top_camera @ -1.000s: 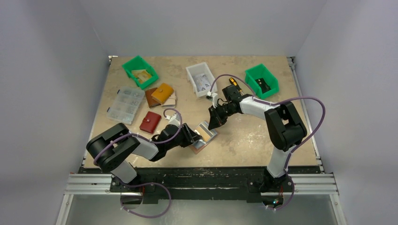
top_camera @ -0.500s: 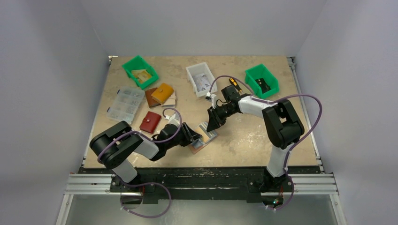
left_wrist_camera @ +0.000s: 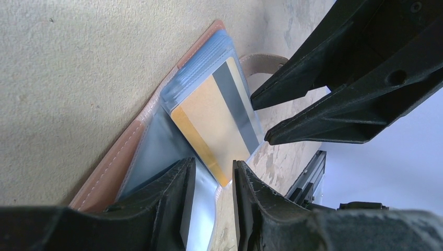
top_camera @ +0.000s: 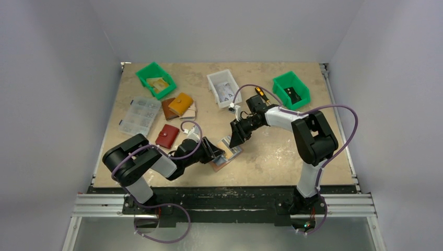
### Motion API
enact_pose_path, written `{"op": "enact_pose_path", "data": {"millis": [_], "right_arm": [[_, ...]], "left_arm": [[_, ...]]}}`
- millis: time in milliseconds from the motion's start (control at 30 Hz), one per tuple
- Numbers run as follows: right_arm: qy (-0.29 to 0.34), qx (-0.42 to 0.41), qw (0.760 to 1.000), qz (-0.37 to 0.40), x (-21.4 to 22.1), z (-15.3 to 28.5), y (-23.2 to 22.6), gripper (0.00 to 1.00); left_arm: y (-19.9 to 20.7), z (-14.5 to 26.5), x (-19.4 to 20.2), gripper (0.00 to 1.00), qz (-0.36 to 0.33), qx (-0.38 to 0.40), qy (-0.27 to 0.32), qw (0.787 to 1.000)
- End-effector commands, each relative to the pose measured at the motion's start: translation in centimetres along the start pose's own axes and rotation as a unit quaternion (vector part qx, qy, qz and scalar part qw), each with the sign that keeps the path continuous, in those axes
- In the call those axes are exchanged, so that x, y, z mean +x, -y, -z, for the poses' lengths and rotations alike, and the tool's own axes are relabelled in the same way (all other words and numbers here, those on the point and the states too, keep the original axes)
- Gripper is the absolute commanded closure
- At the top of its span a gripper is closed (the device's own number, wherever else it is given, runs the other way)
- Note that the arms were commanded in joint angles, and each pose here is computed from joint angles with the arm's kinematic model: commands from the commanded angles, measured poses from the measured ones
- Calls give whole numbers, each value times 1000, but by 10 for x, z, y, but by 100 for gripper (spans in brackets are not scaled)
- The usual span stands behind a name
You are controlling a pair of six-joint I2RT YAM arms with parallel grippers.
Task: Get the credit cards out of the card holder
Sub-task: Remove the credit card from the card holder.
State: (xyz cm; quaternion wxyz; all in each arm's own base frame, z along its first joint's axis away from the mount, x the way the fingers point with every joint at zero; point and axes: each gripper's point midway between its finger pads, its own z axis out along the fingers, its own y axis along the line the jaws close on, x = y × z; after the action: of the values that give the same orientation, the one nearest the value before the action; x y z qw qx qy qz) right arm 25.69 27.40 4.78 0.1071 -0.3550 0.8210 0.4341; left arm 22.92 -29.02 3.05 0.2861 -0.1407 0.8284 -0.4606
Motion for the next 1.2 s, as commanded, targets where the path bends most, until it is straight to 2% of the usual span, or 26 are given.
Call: {"op": "enact_pose_path", "data": {"millis": [0,467,700,967,1167], "right_arm": [[-3,0,1000,-4,-4,-3,0,59],[-13,-4,1000,-13,1,-7,0,58],[-8,-61,998,-7,-3,-6,-22,69],[-5,-99,995,-14,-4,-5,-34,69],[-5,-84,996,-31,-2,-10,-26,73]], "left_arm": [[-5,1,0,64,-1,-2,3,1000],[-9,0,1,65,-2,-4,0,1000],[-9,0,2,65,-6,-1,-2,1000],[-2,3,1,65,-11,16,0,1000],[0,3,1,65,-10,22,0,1000]]}}
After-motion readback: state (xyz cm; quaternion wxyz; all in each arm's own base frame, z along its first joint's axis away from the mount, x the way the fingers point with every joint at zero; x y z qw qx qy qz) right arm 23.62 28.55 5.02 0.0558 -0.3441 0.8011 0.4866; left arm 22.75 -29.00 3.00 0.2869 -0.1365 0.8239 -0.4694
